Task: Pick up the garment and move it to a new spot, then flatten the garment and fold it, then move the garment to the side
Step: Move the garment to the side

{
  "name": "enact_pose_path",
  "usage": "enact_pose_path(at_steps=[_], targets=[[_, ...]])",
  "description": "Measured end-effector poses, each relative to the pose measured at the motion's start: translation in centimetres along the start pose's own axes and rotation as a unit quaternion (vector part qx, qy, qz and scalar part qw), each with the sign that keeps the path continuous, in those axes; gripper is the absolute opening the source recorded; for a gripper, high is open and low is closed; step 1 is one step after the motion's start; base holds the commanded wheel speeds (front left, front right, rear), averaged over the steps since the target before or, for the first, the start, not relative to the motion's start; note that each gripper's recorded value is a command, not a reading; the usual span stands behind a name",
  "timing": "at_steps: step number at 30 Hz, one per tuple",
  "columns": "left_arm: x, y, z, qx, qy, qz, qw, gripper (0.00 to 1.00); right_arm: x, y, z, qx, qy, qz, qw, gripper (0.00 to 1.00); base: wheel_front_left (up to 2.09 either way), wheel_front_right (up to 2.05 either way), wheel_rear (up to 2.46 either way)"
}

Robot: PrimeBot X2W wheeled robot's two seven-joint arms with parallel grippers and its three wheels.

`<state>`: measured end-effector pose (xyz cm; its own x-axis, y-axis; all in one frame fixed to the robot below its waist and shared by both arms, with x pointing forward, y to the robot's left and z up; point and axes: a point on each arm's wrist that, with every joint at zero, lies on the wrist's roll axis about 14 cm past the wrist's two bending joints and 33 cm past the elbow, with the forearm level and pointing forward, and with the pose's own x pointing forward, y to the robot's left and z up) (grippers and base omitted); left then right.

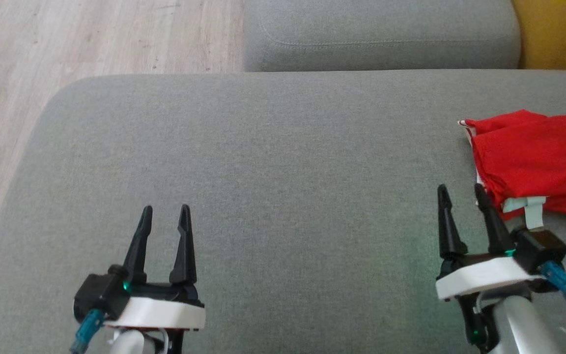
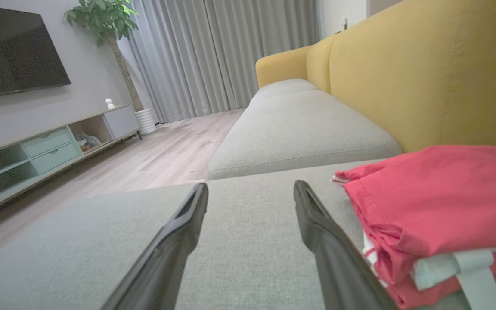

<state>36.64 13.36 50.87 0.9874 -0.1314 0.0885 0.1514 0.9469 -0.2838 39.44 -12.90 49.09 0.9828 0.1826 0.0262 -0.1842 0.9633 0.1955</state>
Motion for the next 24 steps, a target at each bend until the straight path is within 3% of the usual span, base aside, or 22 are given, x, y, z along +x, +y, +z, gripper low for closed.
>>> enact_pose_path(at_steps=[24], targets=[[-0.14, 0.71, -0.56, -0.026, 0.007, 0.024, 0.999, 1.00, 0.21, 0.68, 0.19, 0.002, -0.004, 0.010, 1.000, 1.00, 0.00, 0.00, 0.00]])
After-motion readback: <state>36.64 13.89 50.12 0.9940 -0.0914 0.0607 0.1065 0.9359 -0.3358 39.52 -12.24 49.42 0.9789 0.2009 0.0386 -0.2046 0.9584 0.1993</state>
